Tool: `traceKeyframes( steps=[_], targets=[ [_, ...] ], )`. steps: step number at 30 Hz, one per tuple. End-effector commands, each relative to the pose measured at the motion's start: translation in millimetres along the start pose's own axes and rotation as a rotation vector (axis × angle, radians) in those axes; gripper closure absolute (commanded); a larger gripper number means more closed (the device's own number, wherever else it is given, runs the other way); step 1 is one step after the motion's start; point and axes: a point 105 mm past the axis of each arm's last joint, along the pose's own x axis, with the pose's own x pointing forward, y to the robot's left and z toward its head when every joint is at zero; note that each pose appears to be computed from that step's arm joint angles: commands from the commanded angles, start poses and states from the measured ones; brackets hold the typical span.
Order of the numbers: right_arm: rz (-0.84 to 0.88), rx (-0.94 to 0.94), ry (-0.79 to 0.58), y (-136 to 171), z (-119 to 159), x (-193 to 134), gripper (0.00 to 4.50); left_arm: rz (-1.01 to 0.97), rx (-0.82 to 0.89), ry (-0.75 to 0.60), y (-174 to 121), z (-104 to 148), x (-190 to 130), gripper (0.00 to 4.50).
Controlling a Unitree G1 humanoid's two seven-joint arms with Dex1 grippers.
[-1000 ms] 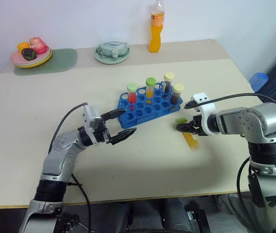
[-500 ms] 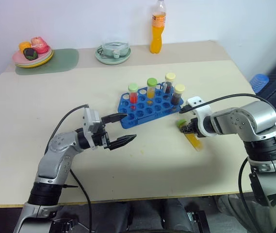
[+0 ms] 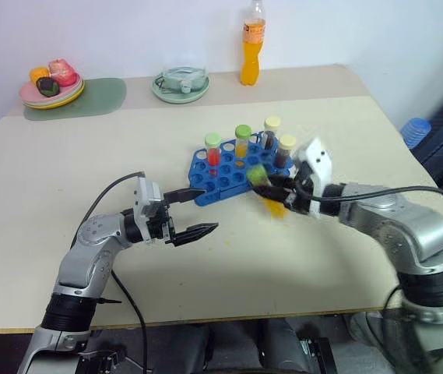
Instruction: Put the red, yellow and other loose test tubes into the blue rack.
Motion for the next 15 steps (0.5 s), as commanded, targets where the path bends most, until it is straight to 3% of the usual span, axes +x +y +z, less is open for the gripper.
traceKeyframes(
  steps=[1, 6, 15],
  targets=[
    [-0.045, -0.105, -0.193, -9.9, 25.6, 0.4, 3.68, 0.049, 0.02, -0.049, 7.9, 11.2, -5.5, 0.0],
    [-0.194, -0.172, -0.47, -29.4, 43.0, 25.6, 3.68, 0.173, 0.039, -0.092, 28.3, 14.2, -10.5, 0.0],
    [-0.329, -0.216, -0.532, -46.3, 14.4, 53.4, 3.68, 0.228, 0.06, -0.113, 37.1, 21.6, -16.4, 0.0]
  ],
)
